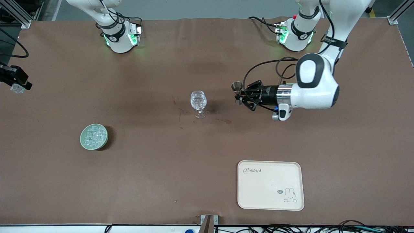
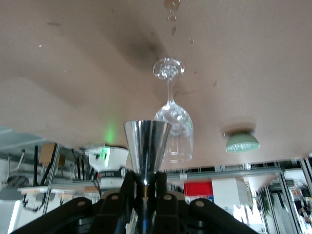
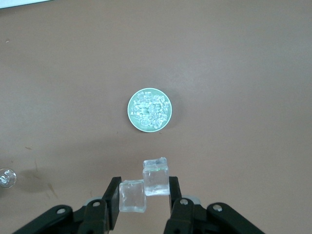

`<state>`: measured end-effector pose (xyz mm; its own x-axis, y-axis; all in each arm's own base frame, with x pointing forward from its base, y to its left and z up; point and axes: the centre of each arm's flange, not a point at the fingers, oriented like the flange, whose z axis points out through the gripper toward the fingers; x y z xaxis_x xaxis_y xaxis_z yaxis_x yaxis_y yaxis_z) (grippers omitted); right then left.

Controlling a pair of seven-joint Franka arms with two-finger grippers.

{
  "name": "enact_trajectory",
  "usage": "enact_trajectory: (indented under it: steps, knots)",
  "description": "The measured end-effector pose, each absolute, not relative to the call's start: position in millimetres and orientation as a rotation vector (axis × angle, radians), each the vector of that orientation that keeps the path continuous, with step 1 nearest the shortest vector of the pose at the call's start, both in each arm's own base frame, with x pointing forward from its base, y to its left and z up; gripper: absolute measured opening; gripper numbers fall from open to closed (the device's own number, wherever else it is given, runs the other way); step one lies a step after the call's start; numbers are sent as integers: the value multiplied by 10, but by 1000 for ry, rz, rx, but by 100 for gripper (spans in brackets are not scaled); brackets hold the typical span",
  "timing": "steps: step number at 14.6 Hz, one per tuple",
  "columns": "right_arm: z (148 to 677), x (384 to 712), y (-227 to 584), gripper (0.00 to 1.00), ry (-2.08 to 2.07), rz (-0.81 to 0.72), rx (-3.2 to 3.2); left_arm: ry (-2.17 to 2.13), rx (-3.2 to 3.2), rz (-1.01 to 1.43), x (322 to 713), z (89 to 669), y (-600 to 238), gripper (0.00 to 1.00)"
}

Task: Pour wine and add ice with both arms
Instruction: 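Carry the silver jigger with the left gripper over the wine glass, then tilt the jigger with the left gripper to pour into the glass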

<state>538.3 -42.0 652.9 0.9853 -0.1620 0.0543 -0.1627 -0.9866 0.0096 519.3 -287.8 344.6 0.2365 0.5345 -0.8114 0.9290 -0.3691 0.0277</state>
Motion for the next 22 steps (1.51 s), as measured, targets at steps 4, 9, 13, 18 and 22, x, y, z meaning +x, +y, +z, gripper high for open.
enact_trajectory:
  steps: [4, 9, 13, 18, 22]
  knots:
    - [6528, 5383, -416, 43, -254, 83, 3116, 1434, 2019, -938, 5139, 3359, -3302, 21]
    - [6526, 5383, -415, 43, -254, 83, 3116, 1548, 2084, -832, 5277, 3330, -3700, 21]
    - [6526, 5383, -418, 43, -254, 82, 3116, 1600, 2161, -766, 5348, 3381, -4038, 21]
    - [6526, 5384, -411, 43, -253, 83, 3116, 1628, 2271, -636, 5275, 3382, -4320, 21]
    - [6530, 5386, -386, 43, -245, 85, 3116, 1625, 2362, -492, 5123, 3394, -4510, 21]
